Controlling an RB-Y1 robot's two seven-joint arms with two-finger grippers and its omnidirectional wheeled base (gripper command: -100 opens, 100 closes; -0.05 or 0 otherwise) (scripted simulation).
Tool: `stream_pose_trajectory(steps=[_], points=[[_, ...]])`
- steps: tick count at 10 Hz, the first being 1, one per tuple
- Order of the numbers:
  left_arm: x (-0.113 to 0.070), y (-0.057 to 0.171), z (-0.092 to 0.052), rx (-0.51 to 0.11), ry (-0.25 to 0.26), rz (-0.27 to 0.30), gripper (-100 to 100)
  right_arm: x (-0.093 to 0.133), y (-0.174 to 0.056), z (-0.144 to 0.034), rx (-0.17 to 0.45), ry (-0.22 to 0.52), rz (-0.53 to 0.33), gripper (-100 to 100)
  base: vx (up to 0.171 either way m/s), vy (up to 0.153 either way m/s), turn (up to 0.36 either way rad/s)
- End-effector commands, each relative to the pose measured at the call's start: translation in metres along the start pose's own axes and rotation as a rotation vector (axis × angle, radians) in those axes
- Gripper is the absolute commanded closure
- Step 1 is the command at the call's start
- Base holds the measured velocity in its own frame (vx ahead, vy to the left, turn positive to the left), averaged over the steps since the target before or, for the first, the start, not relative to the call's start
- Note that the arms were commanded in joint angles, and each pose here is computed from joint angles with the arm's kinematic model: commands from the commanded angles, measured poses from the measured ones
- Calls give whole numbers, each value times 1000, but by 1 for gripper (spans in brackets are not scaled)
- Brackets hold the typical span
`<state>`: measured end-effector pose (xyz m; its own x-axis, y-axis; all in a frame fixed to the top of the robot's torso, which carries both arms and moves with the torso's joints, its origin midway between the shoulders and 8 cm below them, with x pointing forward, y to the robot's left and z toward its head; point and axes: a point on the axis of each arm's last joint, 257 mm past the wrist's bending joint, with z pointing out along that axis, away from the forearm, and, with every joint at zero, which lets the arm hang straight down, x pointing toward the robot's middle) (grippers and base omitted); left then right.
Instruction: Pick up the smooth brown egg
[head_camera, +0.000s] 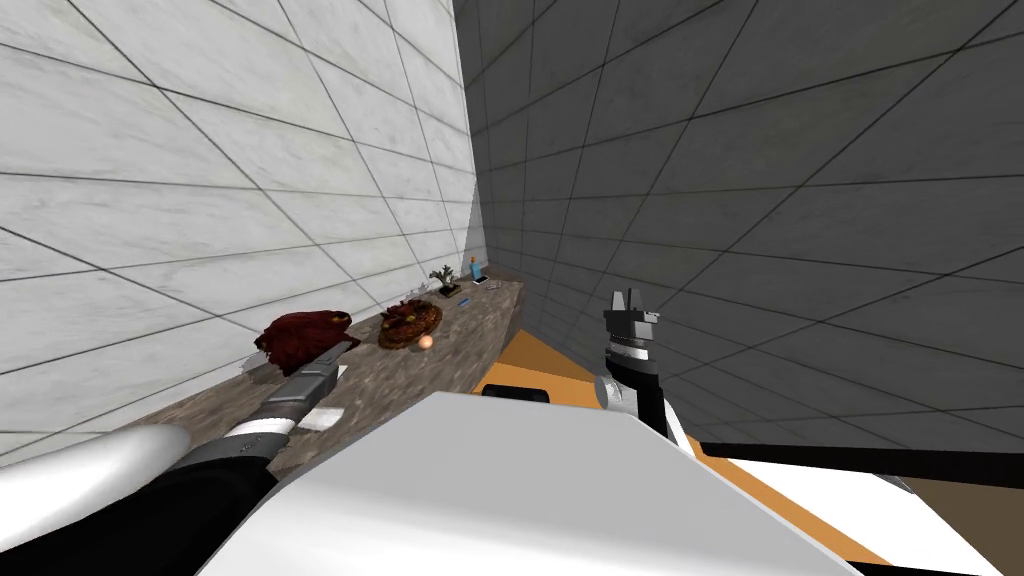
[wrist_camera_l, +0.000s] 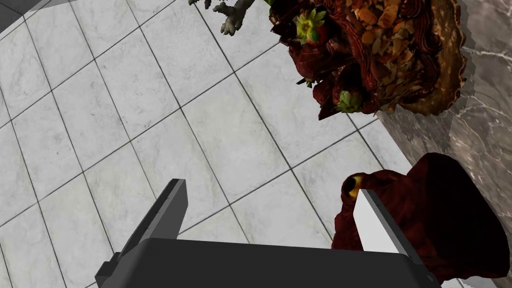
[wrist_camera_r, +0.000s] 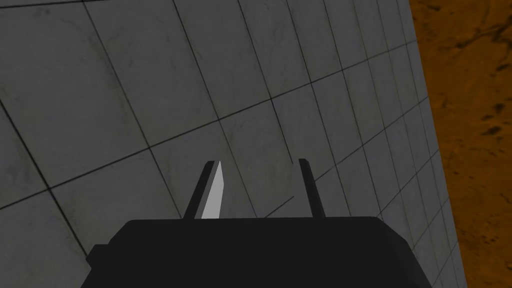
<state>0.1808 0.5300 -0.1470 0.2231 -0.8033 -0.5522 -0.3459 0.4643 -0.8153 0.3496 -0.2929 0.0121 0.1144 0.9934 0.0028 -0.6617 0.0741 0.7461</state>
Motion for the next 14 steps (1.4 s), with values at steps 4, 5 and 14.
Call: stream_pose_trajectory(steps=[4,5,14], points=[[4,62,-30,-186,80,22,-100,0,0,0,0,0,0,0,141,-11,-111],[8,80,-40,-245,109,22,-100,0,0,0,0,0,0,0,180,-37,-201],[36,195,-150,-669,274,-14,-100,0,0,0,0,0,0,0,172,-9,-122]])
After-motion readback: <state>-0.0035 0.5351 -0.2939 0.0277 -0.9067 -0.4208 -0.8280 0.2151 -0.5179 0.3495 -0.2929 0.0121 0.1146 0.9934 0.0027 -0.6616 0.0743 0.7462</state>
